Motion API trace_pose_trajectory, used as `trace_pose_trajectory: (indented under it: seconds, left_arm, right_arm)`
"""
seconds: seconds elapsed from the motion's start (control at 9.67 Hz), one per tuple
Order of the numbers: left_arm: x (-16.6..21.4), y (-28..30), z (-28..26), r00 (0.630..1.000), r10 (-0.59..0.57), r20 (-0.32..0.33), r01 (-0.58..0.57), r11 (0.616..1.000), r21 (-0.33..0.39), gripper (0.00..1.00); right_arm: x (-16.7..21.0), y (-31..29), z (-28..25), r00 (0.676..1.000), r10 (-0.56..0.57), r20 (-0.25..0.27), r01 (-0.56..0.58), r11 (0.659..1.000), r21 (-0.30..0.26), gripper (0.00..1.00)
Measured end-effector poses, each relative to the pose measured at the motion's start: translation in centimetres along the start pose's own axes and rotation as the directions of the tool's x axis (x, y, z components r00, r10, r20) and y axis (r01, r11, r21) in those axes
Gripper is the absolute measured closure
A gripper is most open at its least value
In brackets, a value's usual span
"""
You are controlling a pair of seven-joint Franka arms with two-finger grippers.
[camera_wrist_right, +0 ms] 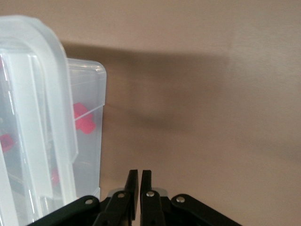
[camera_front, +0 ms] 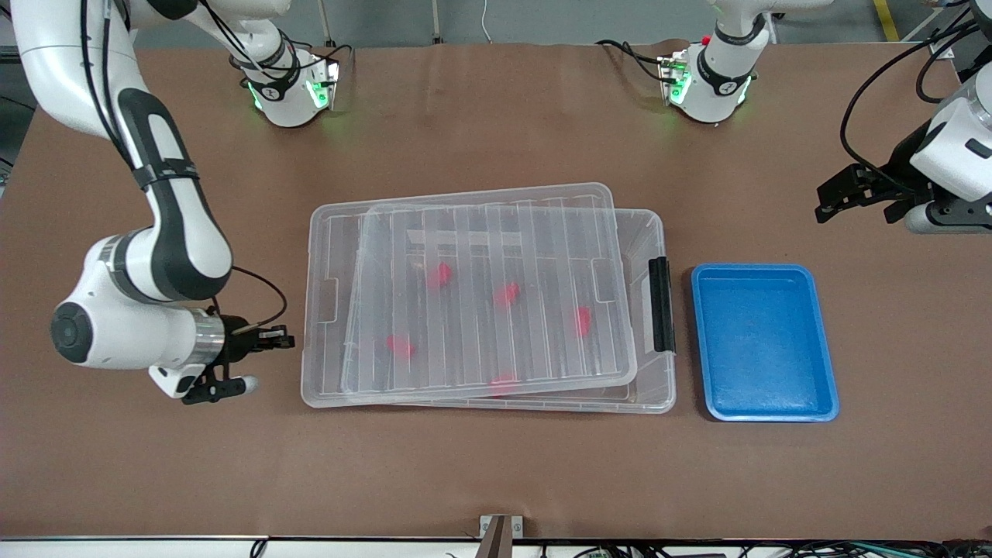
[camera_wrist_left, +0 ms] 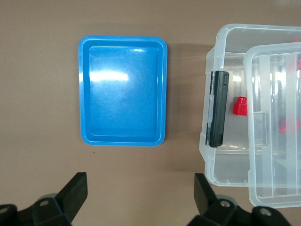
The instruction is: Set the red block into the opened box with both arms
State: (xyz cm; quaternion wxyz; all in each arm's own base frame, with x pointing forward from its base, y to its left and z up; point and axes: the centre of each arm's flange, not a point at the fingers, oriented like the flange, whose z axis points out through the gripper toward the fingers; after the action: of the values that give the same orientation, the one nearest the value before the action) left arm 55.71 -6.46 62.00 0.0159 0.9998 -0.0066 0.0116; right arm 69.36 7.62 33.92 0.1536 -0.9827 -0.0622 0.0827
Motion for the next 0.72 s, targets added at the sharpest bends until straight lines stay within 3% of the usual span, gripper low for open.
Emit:
trace_pose_trajectory:
  seconds: [0.21, 0.31, 0.52, 0.72]
  left_arm:
    - [0.0, 0.0, 0.0, 1.0, 0.0, 0.0, 0.0, 1.0, 0.0, 0.0]
    - [0.0, 0.0, 0.0, 1.0, 0.0, 0.001, 0.0, 1.0, 0.0, 0.0]
    - [0.0, 0.0, 0.0, 1.0, 0.0, 0.001, 0.0, 1.0, 0.0, 0.0]
    - [0.0, 0.0, 0.0, 1.0, 0.0, 0.001, 0.0, 1.0, 0.0, 0.0]
  right_arm:
    - [-1.7, 1.5, -7.2, 0.992, 0.118, -0.033, -0.119, 0.992, -0.038, 0.81]
    - [-4.0, 1.7, -12.6, 0.983, 0.17, -0.073, -0.176, 0.98, -0.09, 0.77]
    - [-10.8, 0.3, -23.5, 0.968, 0.195, -0.16, -0.226, 0.953, -0.203, 0.48]
    - [-17.8, -0.7, -30.2, 0.955, 0.227, -0.192, -0.27, 0.933, -0.239, 0.19]
